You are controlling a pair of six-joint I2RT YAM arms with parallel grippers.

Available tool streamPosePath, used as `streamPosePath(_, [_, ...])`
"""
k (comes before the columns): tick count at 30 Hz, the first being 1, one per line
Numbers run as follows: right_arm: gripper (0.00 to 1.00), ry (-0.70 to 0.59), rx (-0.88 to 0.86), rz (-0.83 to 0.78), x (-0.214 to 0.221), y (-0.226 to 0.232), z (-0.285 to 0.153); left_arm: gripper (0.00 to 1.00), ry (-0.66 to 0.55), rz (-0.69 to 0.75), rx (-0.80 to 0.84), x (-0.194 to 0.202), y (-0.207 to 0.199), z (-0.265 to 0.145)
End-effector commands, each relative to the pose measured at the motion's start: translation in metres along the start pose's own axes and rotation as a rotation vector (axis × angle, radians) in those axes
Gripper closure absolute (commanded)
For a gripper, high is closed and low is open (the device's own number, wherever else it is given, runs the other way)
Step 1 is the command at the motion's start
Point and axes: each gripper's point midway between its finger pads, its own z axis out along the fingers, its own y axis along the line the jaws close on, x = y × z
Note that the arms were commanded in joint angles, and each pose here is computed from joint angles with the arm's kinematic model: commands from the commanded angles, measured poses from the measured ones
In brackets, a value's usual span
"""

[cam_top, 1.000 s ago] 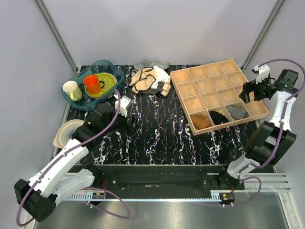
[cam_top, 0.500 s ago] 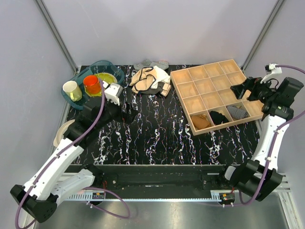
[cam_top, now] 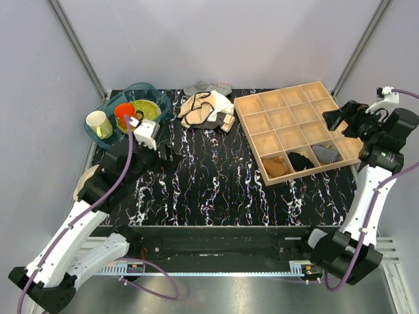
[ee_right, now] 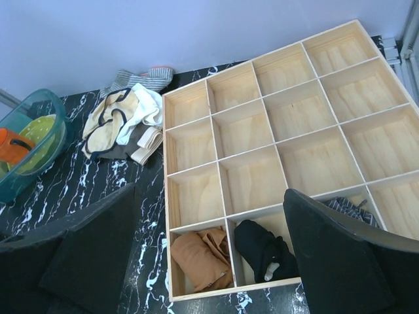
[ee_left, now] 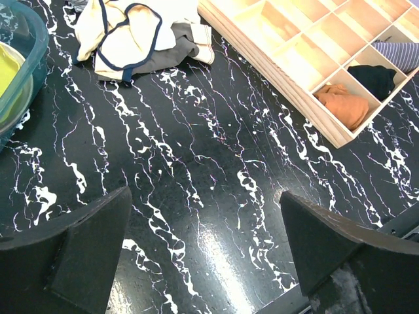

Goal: Roll the underwear
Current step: Reset both arms

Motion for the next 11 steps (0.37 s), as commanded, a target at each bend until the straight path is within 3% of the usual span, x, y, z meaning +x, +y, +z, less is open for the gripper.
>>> streamPosePath(1, [0.00, -0.079, 0.040, -0.015, -0.027, 0.008, -0.013, 0.01, -0.064, -0.014, -0.012, -0.011, 0.002, -0.011])
streamPosePath(11, [0.00, -0.112, 0.079, -0.041, -0.034, 0.013, -0.026, 0.01, -0.090, -0.005, -0.008, -0.011, 0.002, -0.024])
